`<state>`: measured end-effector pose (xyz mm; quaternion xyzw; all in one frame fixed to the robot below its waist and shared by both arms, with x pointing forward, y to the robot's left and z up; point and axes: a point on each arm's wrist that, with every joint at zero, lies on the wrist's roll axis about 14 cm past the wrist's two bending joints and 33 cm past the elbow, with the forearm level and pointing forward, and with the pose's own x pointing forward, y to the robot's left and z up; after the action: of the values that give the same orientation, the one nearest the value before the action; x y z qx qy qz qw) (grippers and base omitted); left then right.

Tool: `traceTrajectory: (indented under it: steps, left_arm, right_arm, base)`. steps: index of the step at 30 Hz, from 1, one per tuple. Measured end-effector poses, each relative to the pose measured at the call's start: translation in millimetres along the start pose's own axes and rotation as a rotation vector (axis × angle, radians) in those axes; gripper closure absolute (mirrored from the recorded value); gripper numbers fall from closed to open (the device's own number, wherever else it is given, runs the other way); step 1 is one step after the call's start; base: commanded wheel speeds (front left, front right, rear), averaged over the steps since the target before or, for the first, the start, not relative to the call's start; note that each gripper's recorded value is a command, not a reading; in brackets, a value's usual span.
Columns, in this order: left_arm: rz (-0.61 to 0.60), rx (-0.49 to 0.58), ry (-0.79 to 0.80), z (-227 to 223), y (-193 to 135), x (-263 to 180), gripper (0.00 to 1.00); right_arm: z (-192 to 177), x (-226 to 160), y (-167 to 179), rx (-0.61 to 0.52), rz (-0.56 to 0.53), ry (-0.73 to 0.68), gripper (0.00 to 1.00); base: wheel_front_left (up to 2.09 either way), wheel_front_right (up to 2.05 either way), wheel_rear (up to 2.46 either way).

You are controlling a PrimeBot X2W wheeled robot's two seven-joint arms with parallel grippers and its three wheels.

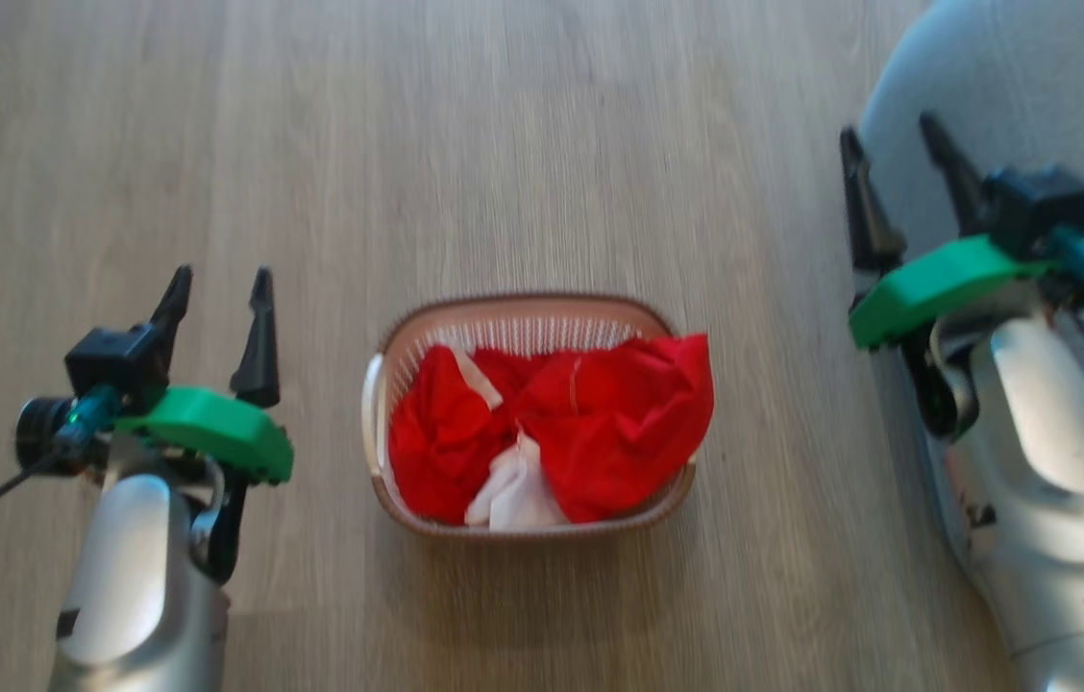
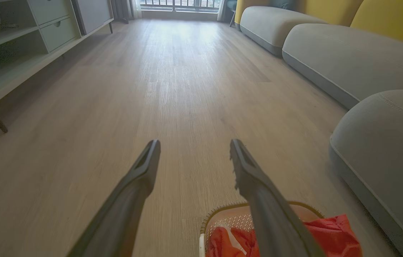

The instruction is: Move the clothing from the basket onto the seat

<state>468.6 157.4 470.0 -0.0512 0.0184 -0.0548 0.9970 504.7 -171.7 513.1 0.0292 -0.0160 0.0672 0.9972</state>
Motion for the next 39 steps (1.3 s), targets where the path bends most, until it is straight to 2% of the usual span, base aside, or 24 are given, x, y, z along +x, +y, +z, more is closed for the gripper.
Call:
traceTrajectory:
  steps: [8,17,22,28,39]
  left_arm:
    - [-0.101,-0.074,0.104,-52,-35,38,0.00]
    - [-0.291,-0.134,0.276,-136,-96,63,0.00]
    - [-0.418,-0.173,0.383,-185,-133,59,0.00]
    - [-0.626,-0.191,0.508,-236,-176,35,0.00]
    - [-0.852,-0.170,0.650,-303,-203,13,0.00]
  right_arm:
    - [0,43,2,-0.021,0.023,-0.068,0.00]
    - [-47,77,-6,-0.039,0.030,-0.040,0.00]
    - [-74,91,-9,-0.058,0.039,-0.016,0.00]
    - [-107,104,-9,-0.068,0.058,0.017,0.00]
    - [-146,111,-14,-0.100,0.080,0.053,0.00]
  base:
    - [0.00,0.00,0.00]
    - [0.00,0.00,0.00]
    - [0.00,0.00,0.00]
    - [0.00,0.00,0.00]
    - [0.00,0.00,0.00]
